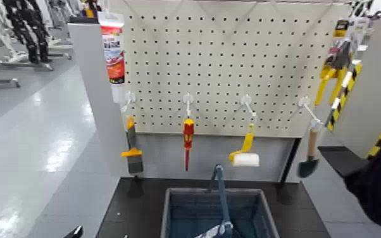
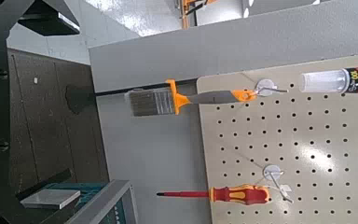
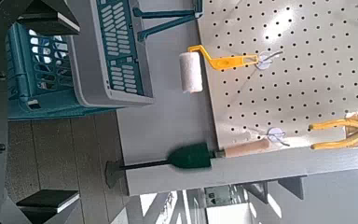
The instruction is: Put the red glue tube into the crate.
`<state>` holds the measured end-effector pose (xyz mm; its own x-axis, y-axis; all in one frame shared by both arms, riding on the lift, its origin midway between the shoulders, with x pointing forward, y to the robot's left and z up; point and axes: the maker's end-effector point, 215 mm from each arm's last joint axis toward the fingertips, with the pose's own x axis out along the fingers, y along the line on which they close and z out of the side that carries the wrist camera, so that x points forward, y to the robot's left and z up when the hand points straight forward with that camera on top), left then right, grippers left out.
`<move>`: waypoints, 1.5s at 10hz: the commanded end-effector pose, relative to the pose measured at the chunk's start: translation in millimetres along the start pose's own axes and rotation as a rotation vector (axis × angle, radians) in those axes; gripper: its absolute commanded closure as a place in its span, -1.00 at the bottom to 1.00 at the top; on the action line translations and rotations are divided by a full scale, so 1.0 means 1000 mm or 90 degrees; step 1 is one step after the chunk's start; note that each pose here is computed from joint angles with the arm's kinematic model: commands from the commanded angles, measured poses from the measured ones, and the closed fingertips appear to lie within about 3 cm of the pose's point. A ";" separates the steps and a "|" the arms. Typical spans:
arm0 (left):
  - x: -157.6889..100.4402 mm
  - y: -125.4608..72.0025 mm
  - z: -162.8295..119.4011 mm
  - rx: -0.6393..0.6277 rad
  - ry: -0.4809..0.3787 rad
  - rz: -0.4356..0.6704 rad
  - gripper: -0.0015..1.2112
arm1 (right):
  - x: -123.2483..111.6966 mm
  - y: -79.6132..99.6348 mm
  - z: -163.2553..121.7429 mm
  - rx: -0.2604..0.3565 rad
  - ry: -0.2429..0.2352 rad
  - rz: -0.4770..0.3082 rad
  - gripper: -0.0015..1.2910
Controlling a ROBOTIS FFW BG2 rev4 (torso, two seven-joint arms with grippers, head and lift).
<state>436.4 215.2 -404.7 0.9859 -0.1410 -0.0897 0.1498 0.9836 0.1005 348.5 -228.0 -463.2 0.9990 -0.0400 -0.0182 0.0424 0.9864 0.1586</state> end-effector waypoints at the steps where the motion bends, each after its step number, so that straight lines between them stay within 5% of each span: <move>1: -0.001 0.000 0.001 0.000 -0.002 0.002 -0.84 | 0.000 0.001 0.000 0.002 -0.001 -0.001 -0.89; 6: 0.007 0.004 0.014 -0.007 -0.019 0.015 -0.77 | 0.000 0.001 0.000 0.002 0.000 -0.001 -0.89; 10: 0.043 0.027 0.072 -0.020 -0.056 0.036 -0.79 | 0.000 0.002 0.000 0.003 0.001 0.000 -0.88; 15: 0.089 0.041 0.148 -0.035 -0.108 -0.028 -0.79 | 0.001 0.005 0.000 0.004 0.000 0.004 -0.88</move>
<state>537.3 223.9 -268.8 0.9774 -0.2005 0.0669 0.1976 0.9792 0.0468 349.9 -223.9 -462.9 0.9994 -0.0304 -0.0175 0.0329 0.9863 0.1618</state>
